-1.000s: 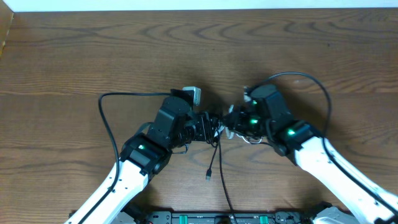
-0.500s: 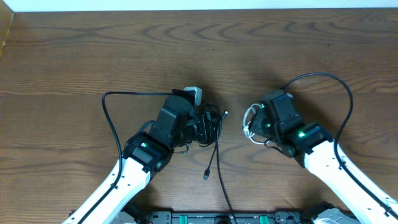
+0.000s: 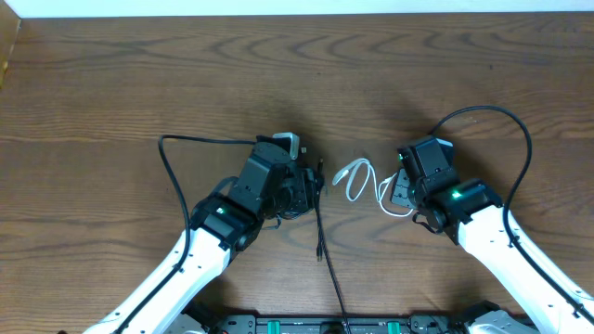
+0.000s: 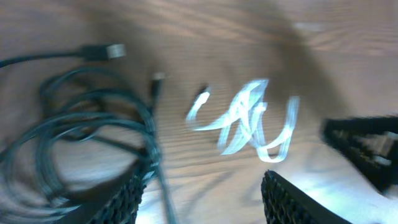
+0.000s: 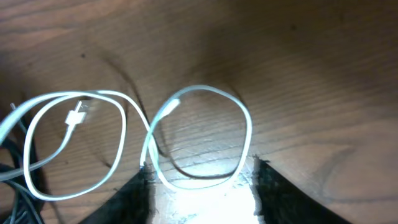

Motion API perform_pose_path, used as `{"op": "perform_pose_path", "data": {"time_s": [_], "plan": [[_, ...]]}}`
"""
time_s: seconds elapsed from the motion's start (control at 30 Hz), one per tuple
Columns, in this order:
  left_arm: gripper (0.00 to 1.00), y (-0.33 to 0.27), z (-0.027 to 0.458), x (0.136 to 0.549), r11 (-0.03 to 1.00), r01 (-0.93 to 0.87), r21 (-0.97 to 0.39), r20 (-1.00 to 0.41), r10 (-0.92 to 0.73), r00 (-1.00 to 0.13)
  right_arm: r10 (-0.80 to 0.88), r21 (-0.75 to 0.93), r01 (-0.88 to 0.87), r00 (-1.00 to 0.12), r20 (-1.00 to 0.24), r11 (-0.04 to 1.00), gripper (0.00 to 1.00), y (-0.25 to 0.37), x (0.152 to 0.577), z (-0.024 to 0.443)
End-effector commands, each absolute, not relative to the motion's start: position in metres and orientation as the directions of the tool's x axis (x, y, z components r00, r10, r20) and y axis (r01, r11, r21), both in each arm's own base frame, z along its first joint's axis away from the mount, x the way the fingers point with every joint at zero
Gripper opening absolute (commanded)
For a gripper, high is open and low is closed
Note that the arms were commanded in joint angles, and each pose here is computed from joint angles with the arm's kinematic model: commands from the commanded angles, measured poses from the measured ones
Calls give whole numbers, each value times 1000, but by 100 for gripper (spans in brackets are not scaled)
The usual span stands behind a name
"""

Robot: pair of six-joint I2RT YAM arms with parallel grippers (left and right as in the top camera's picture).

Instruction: Untangle cables

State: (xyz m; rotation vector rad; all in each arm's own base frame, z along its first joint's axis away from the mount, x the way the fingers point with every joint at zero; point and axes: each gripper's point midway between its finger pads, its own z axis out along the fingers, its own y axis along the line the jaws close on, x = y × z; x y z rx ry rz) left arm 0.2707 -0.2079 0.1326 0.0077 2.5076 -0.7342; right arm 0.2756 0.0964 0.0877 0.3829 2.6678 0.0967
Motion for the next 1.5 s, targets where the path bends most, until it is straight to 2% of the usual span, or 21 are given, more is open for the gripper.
{"op": "perform_pose_path", "data": {"time_s": [0.0,0.1,0.17,0.63,0.67,0.7,0.87,0.97,1.1,1.2,1.47], "plan": [[62,-182,110,278,929,57,-367,-496,-144,-856,274,85,264,-866,-417,961,69,88,273,85],[79,-160,91,277,962,-40,-269,-476,-169,-863,272,75,265,-872,-407,961,77,87,270,83],[83,-149,80,276,967,-118,-224,-456,-211,-864,271,76,263,-875,-401,962,81,87,269,83],[84,-129,5,269,972,-234,-28,-330,-230,-916,294,128,265,-885,-360,956,86,97,265,81],[80,-128,3,268,969,-244,-24,-325,-238,-915,297,130,268,-885,-359,955,86,97,265,81],[72,-128,1,268,968,-249,-22,-322,-243,-915,296,136,265,-887,-354,955,87,98,264,81],[8,-130,0,271,968,-248,-33,-331,-245,-911,293,199,240,-905,-308,950,92,112,260,80],[8,-133,2,276,968,-248,-49,-345,-249,-905,309,245,243,-908,-284,939,93,121,260,80],[8,-134,2,278,967,-247,-56,-351,-251,-902,426,304,354,-879,-215,884,99,130,261,74],[8,-134,2,277,967,-247,-55,-351,-251,-902,513,318,444,-840,-177,838,99,133,268,64],[8,-134,2,277,967,-247,-55,-351,-251,-902,492,504,379,-864,-108,776,99,184,304,47]]}}
